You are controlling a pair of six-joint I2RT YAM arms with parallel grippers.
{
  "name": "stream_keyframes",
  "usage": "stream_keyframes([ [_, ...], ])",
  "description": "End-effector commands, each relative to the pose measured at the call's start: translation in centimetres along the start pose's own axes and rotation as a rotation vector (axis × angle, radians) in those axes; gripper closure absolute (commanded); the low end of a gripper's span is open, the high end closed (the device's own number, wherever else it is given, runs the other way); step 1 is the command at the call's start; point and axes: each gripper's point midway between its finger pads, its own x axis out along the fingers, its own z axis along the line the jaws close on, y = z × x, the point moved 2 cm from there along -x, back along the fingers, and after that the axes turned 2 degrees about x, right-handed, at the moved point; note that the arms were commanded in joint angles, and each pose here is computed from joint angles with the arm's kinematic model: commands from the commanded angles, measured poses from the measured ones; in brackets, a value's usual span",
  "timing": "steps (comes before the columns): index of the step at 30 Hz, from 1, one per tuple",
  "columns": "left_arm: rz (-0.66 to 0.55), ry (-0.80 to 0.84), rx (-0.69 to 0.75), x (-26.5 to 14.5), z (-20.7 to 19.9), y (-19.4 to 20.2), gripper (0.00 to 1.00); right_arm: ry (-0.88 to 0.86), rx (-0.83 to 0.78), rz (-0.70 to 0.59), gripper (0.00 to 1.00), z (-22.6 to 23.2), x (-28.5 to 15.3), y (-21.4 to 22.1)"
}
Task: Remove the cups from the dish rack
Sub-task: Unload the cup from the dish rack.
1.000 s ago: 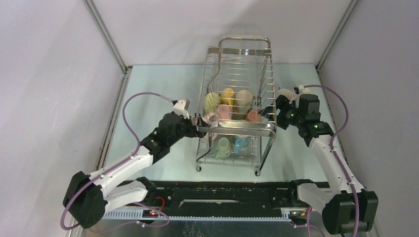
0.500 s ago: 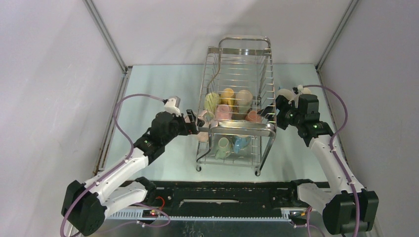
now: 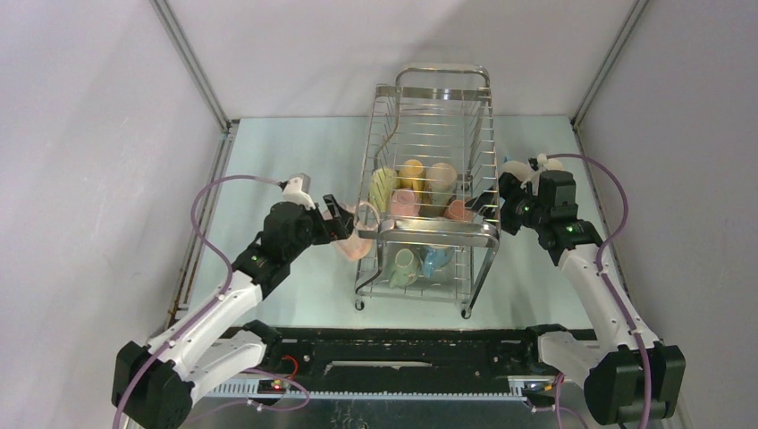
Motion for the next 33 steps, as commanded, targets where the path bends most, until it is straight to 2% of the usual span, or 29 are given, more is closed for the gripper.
stream_keyframes([
  [1,-0.163,0.143,-0.067,-1.3,-3.8,-5.4,1.0,-0.039,-0.02,-0.039,0.21,1.6,-0.4,-1.2],
  [12,-0.149,0.182,-0.149,-0.9,-4.2,-5.7,1.0,-0.033,-0.028,-0.044,0.21,1.7,-0.7,-1.1],
  [20,-0.109,0.277,-0.198,-0.4,-5.9,-5.5,1.0,-0.052,-0.033,-0.04,0.21,2.1,-0.7,-1.1],
  [33,-0.086,0.376,-0.266,0.1,-8.1,-6.1,1.0,-0.33,-0.16,0.03,0.22,6.1,-0.5,-0.5],
])
